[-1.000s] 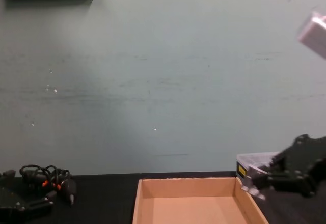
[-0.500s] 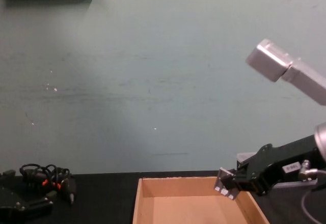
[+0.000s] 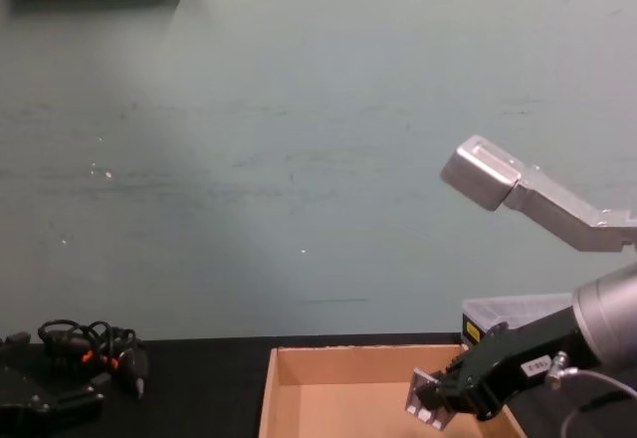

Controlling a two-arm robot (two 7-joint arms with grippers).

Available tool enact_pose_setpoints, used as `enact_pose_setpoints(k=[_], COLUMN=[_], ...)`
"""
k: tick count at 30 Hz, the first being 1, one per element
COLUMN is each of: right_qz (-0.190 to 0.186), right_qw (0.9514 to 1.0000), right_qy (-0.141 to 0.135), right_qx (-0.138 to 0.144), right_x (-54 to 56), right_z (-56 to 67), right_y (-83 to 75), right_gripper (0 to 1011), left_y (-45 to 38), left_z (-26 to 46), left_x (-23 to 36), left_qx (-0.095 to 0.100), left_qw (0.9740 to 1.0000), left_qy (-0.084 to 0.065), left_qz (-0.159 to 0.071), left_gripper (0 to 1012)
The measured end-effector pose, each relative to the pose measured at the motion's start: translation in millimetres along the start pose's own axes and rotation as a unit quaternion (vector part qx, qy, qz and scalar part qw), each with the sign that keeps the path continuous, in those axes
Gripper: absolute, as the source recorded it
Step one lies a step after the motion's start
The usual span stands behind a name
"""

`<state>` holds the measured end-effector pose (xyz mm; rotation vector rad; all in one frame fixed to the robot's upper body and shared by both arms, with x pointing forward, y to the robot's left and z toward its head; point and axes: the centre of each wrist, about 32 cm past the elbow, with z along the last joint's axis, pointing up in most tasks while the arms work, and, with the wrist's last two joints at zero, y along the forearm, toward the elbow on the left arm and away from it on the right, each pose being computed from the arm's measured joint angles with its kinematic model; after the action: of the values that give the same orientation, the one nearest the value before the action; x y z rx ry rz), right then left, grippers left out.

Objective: Use one hand to pick up the angle iron from the table and place it into the box.

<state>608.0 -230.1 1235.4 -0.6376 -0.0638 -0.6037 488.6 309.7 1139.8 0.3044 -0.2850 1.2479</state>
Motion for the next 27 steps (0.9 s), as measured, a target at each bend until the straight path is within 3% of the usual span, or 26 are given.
enact_pose_setpoints(k=[10, 27], right_qz=[0.004, 0.002], right_qw=[0.9998, 0.9997], right_qy=[-0.002, 0.003], right_qx=[-0.017, -0.023], right_x=[-3.6, -4.9], right_z=[-3.8, -9.0], right_y=[9.2, 9.2], right_gripper=[77, 94], left_y=[0.0, 0.0], left_z=[0.0, 0.0], left_x=[0.0, 0.0], left_qx=[0.000, 0.000], left_qw=[1.0000, 1.0000], left_qy=[0.000, 0.000], left_qz=[0.000, 0.000], left_gripper=[1000, 1000])
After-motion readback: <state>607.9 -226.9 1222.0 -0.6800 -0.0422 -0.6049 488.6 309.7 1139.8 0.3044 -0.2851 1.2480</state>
